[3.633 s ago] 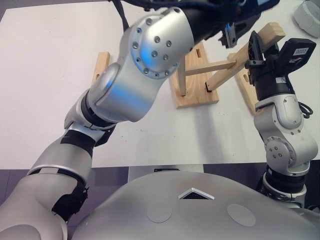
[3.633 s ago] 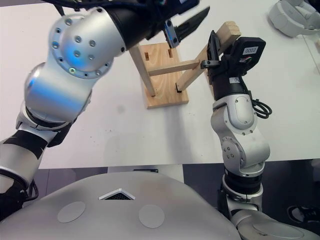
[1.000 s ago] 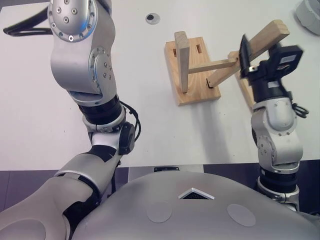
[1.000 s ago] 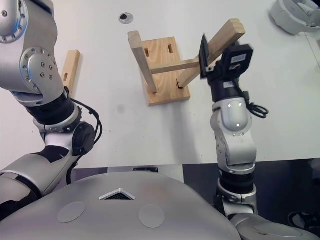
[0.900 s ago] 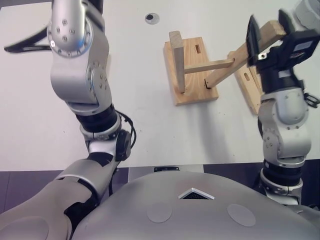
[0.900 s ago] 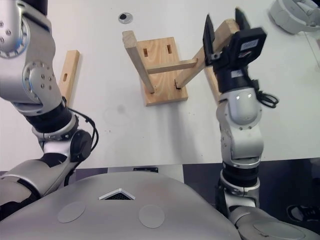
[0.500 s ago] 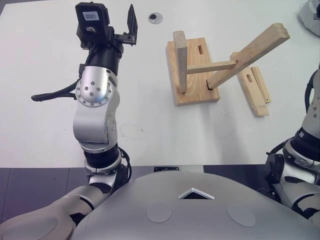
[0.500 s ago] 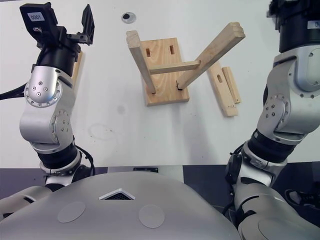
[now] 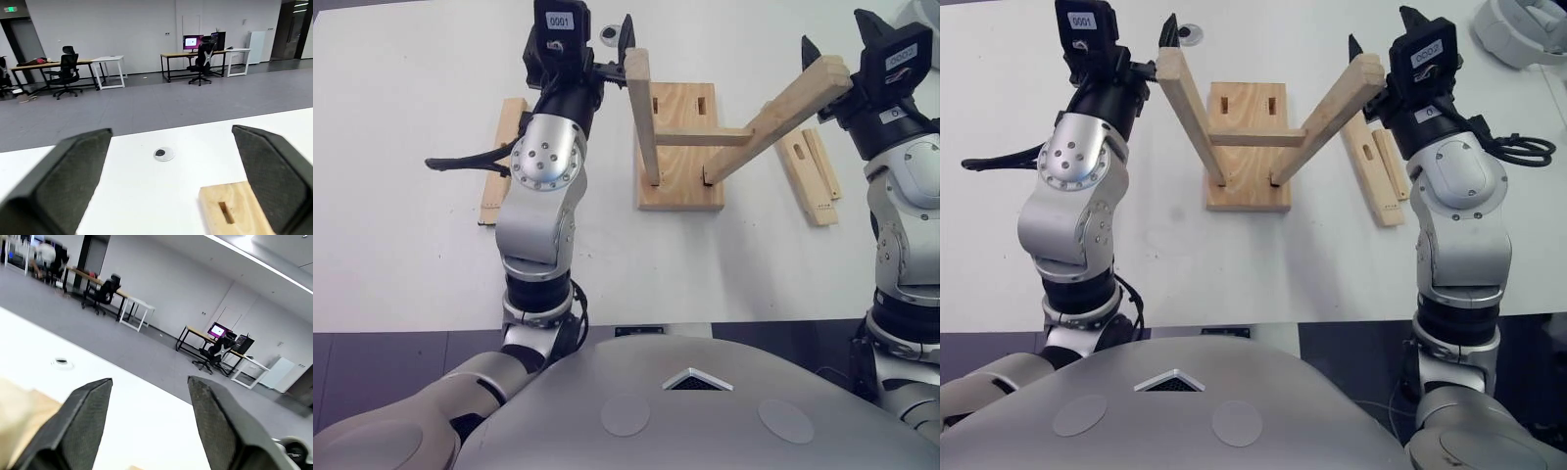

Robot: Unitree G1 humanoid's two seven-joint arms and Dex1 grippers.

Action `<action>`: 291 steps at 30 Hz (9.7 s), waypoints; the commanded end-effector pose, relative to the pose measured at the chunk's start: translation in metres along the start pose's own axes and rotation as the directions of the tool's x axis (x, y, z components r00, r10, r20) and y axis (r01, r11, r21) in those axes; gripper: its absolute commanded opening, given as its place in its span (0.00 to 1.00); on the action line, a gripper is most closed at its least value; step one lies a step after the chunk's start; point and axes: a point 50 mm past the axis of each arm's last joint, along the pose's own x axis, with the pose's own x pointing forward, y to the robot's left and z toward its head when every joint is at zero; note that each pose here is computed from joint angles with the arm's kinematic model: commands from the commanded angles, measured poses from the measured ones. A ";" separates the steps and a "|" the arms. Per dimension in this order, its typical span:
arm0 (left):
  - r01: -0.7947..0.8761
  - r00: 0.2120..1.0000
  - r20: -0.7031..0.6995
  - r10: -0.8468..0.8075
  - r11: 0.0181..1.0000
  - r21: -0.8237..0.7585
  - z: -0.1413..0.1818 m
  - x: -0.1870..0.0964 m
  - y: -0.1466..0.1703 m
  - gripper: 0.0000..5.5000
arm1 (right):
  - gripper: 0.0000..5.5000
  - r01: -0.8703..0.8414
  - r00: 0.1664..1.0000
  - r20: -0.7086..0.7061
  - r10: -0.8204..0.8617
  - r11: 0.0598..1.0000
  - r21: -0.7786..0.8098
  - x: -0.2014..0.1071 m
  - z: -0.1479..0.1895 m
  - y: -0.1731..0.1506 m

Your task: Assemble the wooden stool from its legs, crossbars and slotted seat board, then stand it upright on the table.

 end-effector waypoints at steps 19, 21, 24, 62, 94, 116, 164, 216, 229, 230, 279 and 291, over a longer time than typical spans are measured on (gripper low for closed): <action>-0.092 0.950 0.303 0.073 0.994 0.050 0.081 -0.002 0.068 0.82 | 0.52 0.159 0.950 0.190 -0.246 0.910 0.382 0.018 0.046 -0.052; 0.011 0.933 0.359 -0.008 1.000 -0.009 0.105 -0.001 0.055 0.82 | 0.52 0.090 0.925 0.302 -0.232 0.903 0.420 0.019 0.067 -0.055; 0.166 0.916 0.380 -0.132 0.984 -0.059 0.118 -0.012 0.032 0.82 | 0.52 -0.028 0.884 0.426 -0.192 0.889 0.458 0.013 0.089 -0.047; -0.104 0.995 -0.008 0.104 0.994 0.020 -0.011 -0.051 0.036 0.82 | 0.52 -0.112 0.977 0.205 0.055 0.954 0.279 0.001 0.007 0.010; 0.210 0.978 0.019 -0.209 0.970 -0.121 0.008 -0.014 0.006 0.82 | 0.52 -0.113 0.992 0.107 0.063 0.817 0.566 0.014 0.024 0.026; 0.017 0.995 0.098 -0.029 0.992 0.125 0.012 -0.018 0.085 0.82 | 0.52 0.168 0.975 0.048 -0.216 0.867 0.469 0.015 0.005 -0.040; 0.731 0.653 -0.593 -0.470 0.596 0.332 -0.136 -0.034 0.086 0.82 | 0.52 -0.632 0.750 -0.240 0.616 0.775 0.015 0.035 -0.140 0.034; 0.020 0.989 -0.149 0.018 0.969 0.245 -0.072 -0.045 0.118 0.82 | 0.52 0.031 0.944 -0.327 0.042 0.977 0.212 -0.032 -0.126 -0.049; 0.009 0.967 -0.248 0.054 0.969 0.248 -0.080 -0.049 0.117 0.82 | 0.52 0.077 0.816 -0.559 0.151 0.929 0.362 -0.051 -0.158 -0.031; 0.009 0.967 -0.250 0.054 0.969 0.247 -0.080 -0.050 0.117 0.82 | 0.52 0.046 0.807 -0.561 0.182 0.929 0.367 -0.052 -0.159 -0.029; 0.637 0.766 0.482 -0.426 0.605 -0.478 0.127 -0.014 0.007 0.61 | 0.24 -0.275 0.681 0.662 0.313 0.947 -0.165 0.023 0.137 0.016; 0.645 0.760 0.492 -0.425 0.591 -0.484 0.132 -0.016 0.007 0.25 | 0.24 -0.294 0.701 0.634 0.326 0.942 -0.160 0.025 0.131 0.018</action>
